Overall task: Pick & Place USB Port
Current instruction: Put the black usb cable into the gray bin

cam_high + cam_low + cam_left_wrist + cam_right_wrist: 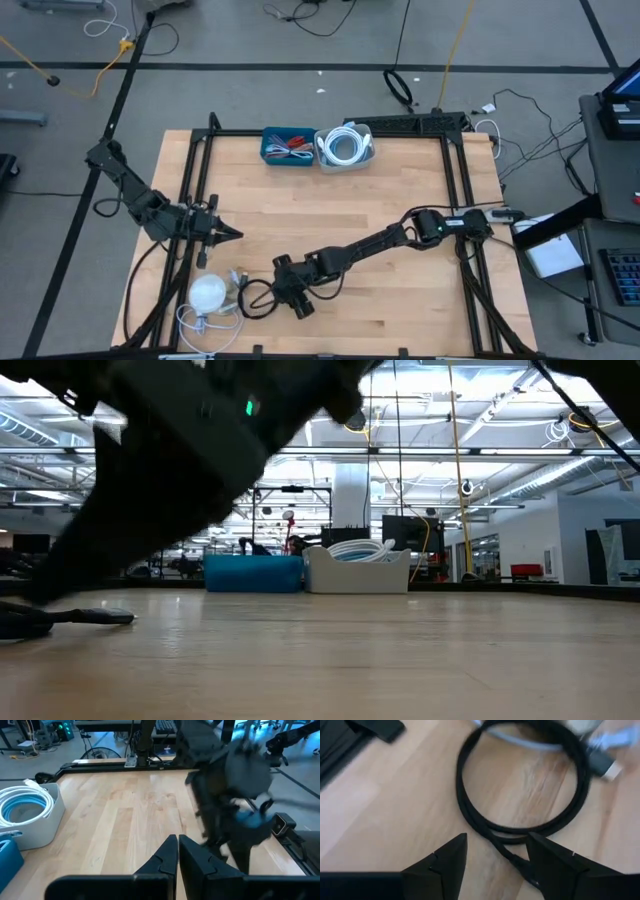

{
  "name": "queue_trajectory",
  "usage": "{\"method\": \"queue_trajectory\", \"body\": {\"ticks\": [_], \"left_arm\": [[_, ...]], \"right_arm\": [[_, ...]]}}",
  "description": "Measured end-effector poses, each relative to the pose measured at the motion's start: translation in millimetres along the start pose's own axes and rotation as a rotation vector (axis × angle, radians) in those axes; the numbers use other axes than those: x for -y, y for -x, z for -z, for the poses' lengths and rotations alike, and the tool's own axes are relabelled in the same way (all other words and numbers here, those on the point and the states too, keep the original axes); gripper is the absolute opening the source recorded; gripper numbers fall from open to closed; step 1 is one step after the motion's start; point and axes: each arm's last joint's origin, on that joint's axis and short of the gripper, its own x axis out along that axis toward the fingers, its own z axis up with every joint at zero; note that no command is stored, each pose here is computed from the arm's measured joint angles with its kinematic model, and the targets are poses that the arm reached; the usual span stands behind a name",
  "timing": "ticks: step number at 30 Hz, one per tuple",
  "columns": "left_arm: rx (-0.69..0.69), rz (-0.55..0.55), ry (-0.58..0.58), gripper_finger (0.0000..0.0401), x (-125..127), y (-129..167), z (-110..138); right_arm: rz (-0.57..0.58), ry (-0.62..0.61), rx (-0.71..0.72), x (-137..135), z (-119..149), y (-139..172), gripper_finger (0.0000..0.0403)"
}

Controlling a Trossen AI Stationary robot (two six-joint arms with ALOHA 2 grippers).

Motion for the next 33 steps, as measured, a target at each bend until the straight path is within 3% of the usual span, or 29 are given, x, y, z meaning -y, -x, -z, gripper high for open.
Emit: {"method": "queue_trajectory", "body": {"ticks": [11, 20, 30, 33], "left_arm": [[-0.002, 0.005, 0.000, 0.0021, 0.1, 0.0, 0.1], [-0.005, 0.018, 0.000, 0.0021, 0.5, 0.0, 0.2], [-0.006, 0.025, -0.001, 0.0021, 0.7, 0.0, 0.3], [-0.006, 0.022, 0.004, 0.0021, 0.6, 0.0, 0.3]], "right_arm": [[-0.037, -0.053, -0.012, 5.3, 9.2, -9.4, 0.0133], [-0.020, -0.075, -0.126, 4.2, 19.0, -8.0, 0.0013], [0.157, -0.055, -0.354, -11.9, 33.2, -0.8, 0.0005], [0.273, -0.018, -0.434, -21.8, 32.0, 11.7, 0.0003]]}}
